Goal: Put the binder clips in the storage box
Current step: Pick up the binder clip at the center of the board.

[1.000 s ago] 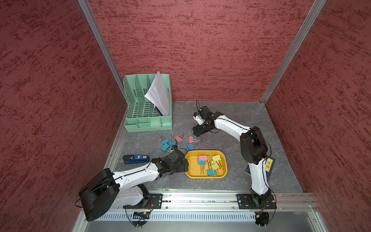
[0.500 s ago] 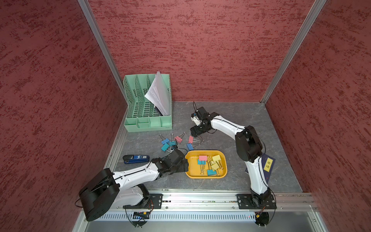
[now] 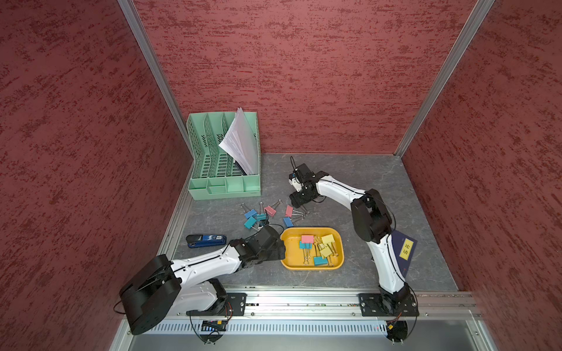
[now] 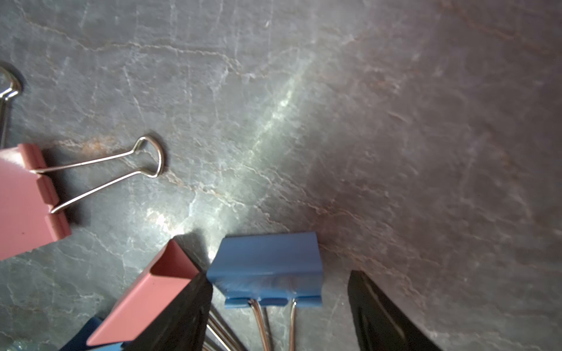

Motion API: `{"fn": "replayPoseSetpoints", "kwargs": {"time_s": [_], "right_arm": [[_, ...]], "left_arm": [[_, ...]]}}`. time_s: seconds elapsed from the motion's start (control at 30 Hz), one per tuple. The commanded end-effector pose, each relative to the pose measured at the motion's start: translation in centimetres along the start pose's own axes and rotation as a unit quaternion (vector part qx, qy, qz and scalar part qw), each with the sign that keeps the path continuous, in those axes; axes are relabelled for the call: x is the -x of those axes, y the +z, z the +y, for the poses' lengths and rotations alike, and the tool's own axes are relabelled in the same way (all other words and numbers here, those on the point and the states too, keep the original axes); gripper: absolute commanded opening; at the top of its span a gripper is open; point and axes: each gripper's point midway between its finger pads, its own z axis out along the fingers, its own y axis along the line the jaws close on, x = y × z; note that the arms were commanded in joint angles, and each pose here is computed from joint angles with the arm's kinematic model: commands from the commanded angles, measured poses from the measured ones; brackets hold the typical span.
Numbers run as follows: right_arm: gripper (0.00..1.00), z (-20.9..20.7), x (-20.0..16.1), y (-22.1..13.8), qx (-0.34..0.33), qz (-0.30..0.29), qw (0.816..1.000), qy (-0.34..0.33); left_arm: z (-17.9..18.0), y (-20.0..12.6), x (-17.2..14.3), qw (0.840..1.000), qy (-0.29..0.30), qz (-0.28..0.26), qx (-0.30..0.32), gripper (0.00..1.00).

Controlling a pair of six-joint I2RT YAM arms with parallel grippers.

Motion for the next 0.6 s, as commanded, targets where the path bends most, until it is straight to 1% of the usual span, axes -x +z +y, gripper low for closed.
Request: {"fn": "replayPoseSetpoints", "kwargs": {"time_s": [0.0, 0.2, 0.27, 0.43, 0.57], "right_arm": [[0.64, -0.2, 0.4, 0.3, -0.018, -0.001, 1.0, -0.008], [0.52, -0.4, 0.3, 0.3, -0.024, 0.0, 1.0, -0.007], [0.51, -0.7, 0.7, -0.2, -0.034, -0.008, 0.999, -0.007], [0.5, -0.9, 2.6, -3.1, -0.046, -0.046, 0.998, -0.015], [0.5, -0.5, 3.3, -6.0, -0.045, -0.069, 0.997, -0.014]], "left_arm": [[1.4, 0.2, -0.6, 1.0, 0.004, 0.007, 0.021, 0.94], [1.5, 0.3, -0.6, 1.0, 0.002, 0.007, 0.021, 0.94], [1.6, 0.3, -0.7, 1.0, 0.002, 0.008, 0.021, 0.94], [1.6, 0.3, -0.7, 1.0, 0.002, 0.007, 0.022, 0.94], [1.5, 0.3, -0.7, 1.0, 0.002, 0.007, 0.019, 0.94]]}}
